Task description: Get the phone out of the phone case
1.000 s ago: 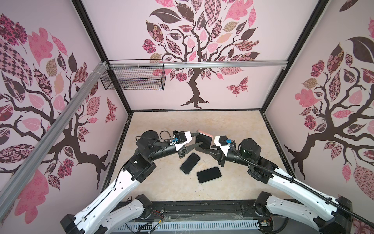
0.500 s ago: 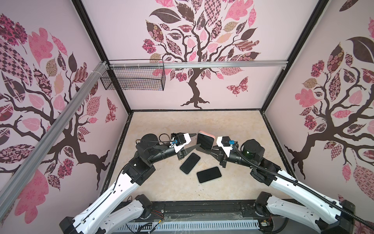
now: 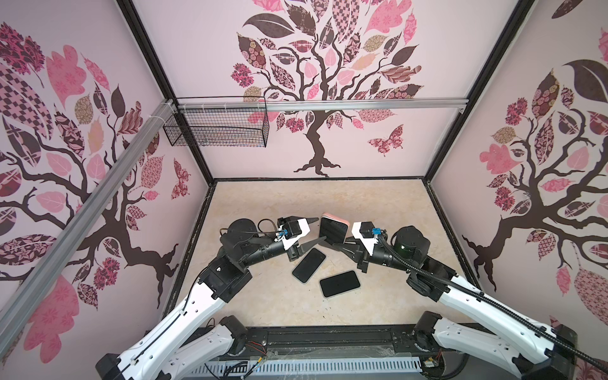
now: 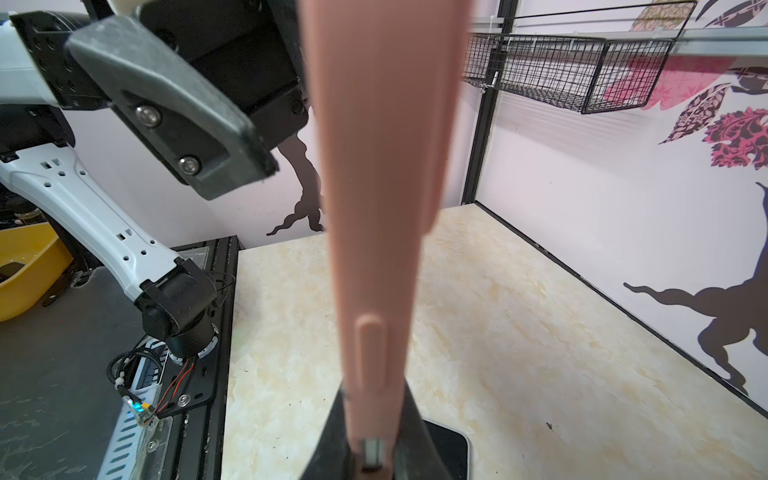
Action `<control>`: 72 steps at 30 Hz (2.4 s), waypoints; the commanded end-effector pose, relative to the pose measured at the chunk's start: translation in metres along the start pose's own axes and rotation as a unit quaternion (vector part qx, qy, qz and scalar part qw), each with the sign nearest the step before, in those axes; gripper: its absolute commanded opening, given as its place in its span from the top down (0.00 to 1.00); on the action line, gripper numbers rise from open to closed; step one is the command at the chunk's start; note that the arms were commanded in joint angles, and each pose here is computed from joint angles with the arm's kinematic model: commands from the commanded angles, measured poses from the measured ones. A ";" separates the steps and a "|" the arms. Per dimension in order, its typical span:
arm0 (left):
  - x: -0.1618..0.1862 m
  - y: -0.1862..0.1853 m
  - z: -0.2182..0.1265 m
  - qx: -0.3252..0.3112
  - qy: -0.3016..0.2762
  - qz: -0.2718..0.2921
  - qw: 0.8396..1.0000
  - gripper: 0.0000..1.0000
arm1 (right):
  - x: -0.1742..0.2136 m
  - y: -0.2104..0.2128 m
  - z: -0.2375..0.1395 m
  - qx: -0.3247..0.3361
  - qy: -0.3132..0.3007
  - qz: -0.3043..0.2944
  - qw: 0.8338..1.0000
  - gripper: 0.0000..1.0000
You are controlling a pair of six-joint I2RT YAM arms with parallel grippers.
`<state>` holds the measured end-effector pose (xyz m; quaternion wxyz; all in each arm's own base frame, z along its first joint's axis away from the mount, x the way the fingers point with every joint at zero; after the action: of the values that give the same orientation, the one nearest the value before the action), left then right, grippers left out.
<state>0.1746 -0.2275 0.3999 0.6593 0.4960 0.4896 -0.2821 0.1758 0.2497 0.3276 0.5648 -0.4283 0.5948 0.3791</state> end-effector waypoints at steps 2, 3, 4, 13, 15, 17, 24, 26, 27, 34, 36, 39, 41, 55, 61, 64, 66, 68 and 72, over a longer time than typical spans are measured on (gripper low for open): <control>-0.002 -0.003 -0.003 0.007 -0.011 0.007 1.000 0.47 | -0.028 0.001 -0.002 0.001 -0.036 -0.016 0.999 1.00; -0.004 -0.002 -0.003 0.004 -0.013 0.009 1.000 0.47 | -0.026 0.001 -0.002 0.000 -0.033 -0.015 0.999 1.00; -0.004 -0.002 -0.003 0.003 -0.013 0.010 1.000 0.47 | -0.025 0.002 -0.001 -0.004 -0.032 -0.014 0.999 1.00; -0.008 -0.003 0.001 0.017 -0.021 0.008 1.000 0.48 | -0.023 0.003 0.001 -0.015 -0.024 -0.010 1.000 1.00; -0.009 -0.003 0.000 0.018 -0.022 0.008 1.000 0.48 | -0.021 0.003 0.003 -0.014 -0.020 -0.008 1.000 1.00; -0.009 -0.003 0.000 0.018 -0.024 0.007 1.000 0.48 | -0.020 0.002 0.003 -0.013 -0.017 -0.006 1.000 1.00; -0.007 -0.001 0.002 0.011 -0.020 0.007 1.000 0.48 | -0.017 0.007 0.005 -0.036 -0.012 -0.010 0.999 1.00; -0.007 0.000 0.002 0.009 -0.019 0.007 1.000 0.48 | -0.017 0.009 0.005 -0.041 -0.013 -0.011 0.999 1.00; -0.005 0.000 0.003 0.011 -0.017 0.006 1.000 0.48 | -0.017 0.009 0.005 -0.043 -0.013 -0.010 0.999 1.00; 0.000 -0.006 0.006 0.033 -0.014 -0.002 0.999 0.53 | -0.019 0.012 0.005 -0.056 -0.011 -0.018 0.998 1.00; 0.004 -0.008 0.007 0.039 -0.009 -0.007 0.999 0.53 | -0.019 0.013 0.006 -0.059 -0.008 -0.021 0.998 1.00; 0.009 -0.009 0.009 0.044 0.000 -0.011 0.999 0.53 | -0.019 0.014 0.005 -0.062 -0.006 -0.030 0.998 1.00; 0.013 -0.011 0.010 0.050 0.004 -0.015 0.999 0.53 | -0.019 0.015 0.004 -0.064 -0.004 -0.034 0.997 1.00; 0.026 -0.021 0.016 0.090 0.022 -0.039 0.995 0.53 | -0.019 0.020 0.002 -0.080 0.008 -0.066 0.995 1.00; 0.029 -0.028 0.018 0.120 0.022 -0.055 0.991 0.53 | -0.021 0.023 0.000 -0.090 0.006 -0.080 0.993 1.00; 0.032 -0.031 0.019 0.130 0.024 -0.063 0.989 0.53 | -0.022 0.024 -0.001 -0.090 0.003 -0.087 0.992 1.00; 0.034 -0.033 0.020 0.139 0.023 -0.068 0.988 0.54 | -0.023 0.024 -0.002 -0.090 0.002 -0.091 0.992 1.00; 0.035 -0.035 0.021 0.148 0.024 -0.075 0.986 0.54 | -0.025 0.025 -0.002 -0.091 0.001 -0.093 0.991 1.00; 0.036 -0.040 0.021 0.168 0.022 -0.087 0.982 0.55 | -0.026 0.025 -0.003 -0.090 -0.004 -0.095 0.991 1.00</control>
<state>0.1752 -0.2470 0.3743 0.5911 0.5361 0.4876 -0.3541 0.1692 0.2494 0.2936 0.4937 -0.5006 0.6198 0.3485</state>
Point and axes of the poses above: each gripper's point midway between its finger pads, its own z axis out along the fingers, its own y axis along the line the jaws close on, x = y × z, the point moved 4 cm from there along -z, back along the fingers
